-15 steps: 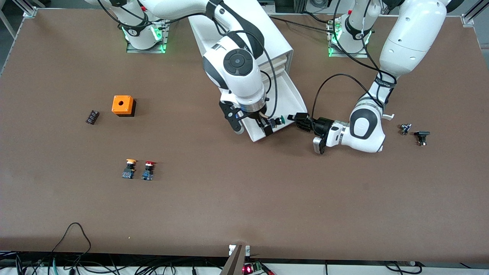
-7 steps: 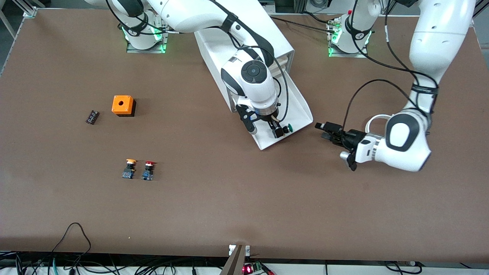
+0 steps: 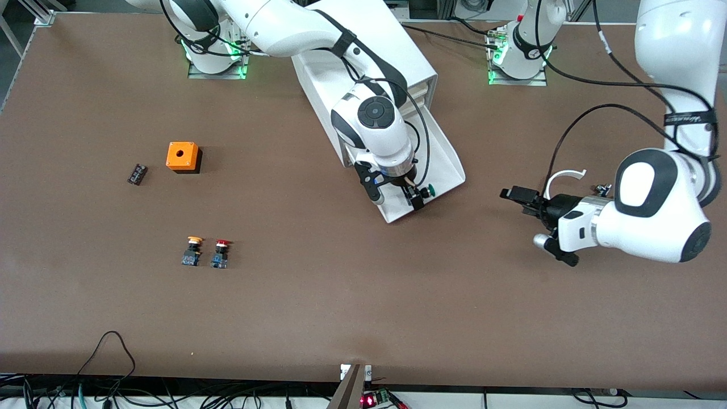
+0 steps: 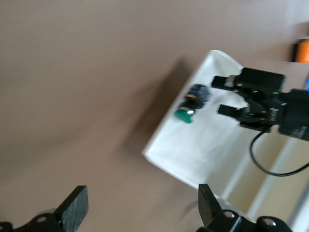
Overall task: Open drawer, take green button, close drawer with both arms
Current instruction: 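Grasp the green button in the drawer with the right gripper while the left withdraws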
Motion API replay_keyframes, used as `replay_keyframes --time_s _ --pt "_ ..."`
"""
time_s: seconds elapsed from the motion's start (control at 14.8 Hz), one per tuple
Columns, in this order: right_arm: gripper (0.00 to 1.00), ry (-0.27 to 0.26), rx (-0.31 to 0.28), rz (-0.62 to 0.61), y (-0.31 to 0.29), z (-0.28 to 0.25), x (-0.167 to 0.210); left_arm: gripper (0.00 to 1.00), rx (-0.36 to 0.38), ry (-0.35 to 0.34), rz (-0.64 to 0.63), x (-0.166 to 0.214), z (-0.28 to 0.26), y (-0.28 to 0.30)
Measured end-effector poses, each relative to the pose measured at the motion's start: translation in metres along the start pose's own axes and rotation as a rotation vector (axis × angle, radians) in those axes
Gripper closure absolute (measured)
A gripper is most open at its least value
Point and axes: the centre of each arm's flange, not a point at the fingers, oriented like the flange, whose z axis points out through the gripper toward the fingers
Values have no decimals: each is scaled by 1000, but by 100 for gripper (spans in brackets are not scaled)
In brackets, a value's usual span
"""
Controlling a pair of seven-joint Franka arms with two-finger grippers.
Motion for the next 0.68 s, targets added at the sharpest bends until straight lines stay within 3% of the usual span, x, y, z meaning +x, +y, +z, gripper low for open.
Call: replay_keyframes --time_s 0.14,0.47,0.68 --pt "0 -5 12 12 2 11 2 0 129 15 -4 -10 -30 9" --pt "4 -15 6 23 8 24 -3 0 317 87 -25 -42 -96 38" --pt "35 -18 9 27 8 24 -3 0 416 97 -33 -58 -119 45"
